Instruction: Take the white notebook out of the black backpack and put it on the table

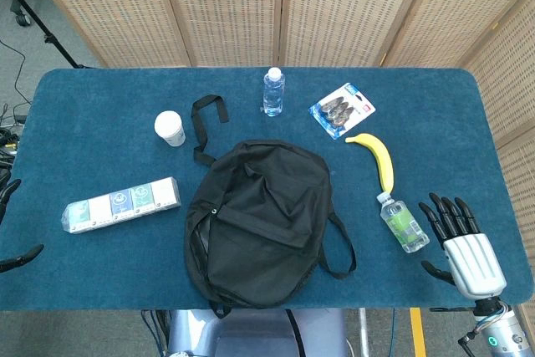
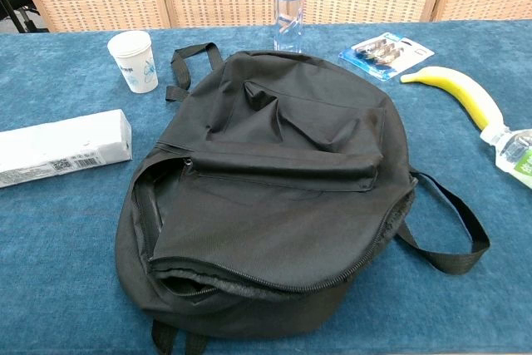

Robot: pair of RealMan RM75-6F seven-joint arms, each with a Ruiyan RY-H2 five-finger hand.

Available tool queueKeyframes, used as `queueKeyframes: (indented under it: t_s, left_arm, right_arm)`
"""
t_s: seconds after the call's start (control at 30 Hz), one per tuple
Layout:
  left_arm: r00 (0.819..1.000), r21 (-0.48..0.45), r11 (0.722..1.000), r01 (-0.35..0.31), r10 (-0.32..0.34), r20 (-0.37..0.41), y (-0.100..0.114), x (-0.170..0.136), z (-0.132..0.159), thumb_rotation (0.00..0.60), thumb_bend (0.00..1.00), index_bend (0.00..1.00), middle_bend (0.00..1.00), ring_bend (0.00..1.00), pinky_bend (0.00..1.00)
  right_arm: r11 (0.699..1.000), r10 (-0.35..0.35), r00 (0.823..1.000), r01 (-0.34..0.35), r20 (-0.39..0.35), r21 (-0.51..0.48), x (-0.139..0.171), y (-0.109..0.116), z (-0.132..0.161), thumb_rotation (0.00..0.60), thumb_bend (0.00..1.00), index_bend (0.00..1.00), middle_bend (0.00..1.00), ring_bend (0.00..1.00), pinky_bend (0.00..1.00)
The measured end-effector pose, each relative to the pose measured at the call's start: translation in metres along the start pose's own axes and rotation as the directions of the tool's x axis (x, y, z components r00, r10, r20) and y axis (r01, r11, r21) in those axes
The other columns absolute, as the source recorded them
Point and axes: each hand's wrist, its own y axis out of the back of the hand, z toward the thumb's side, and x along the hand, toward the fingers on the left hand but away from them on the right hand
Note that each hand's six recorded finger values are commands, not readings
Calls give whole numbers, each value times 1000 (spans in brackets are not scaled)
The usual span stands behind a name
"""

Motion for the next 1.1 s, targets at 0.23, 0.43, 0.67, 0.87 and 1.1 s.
queueKeyframes:
  t_s: [0.23,0.43,0.67,0.87,1.1]
  left_arm:
    - [1000,7,1000,-2,2,-5,-1,1,0,600,122,0,0,0,0]
    - [1000,11,1000,4,-4,-14,-3,2,-2,600,127,0,0,0,0]
    - [1000,14,1000,4,-4,-21,-3,3,-3,600,130,0,0,0,0]
    - [1000,18,1000,7,-7,-29,-4,5,-5,600,133,0,0,0,0]
    - [999,13,1000,8,-7,-40,-3,6,-9,600,136,0,0,0,0]
  right_arm:
    - [997,7,996,-14,-88,-80,-1,1,13,600,0,0,0,0,0]
    - [985,16,974,-55,-228,-166,-2,-1,44,600,0,80,2,0,0]
    - [929,60,875,-225,-481,-293,-22,-12,104,600,0,171,68,0,24]
    - [919,112,759,-324,-641,-223,-32,-30,159,600,0,209,92,0,40]
    - [929,152,681,-345,-716,-132,-33,-58,212,600,0,240,104,0,52]
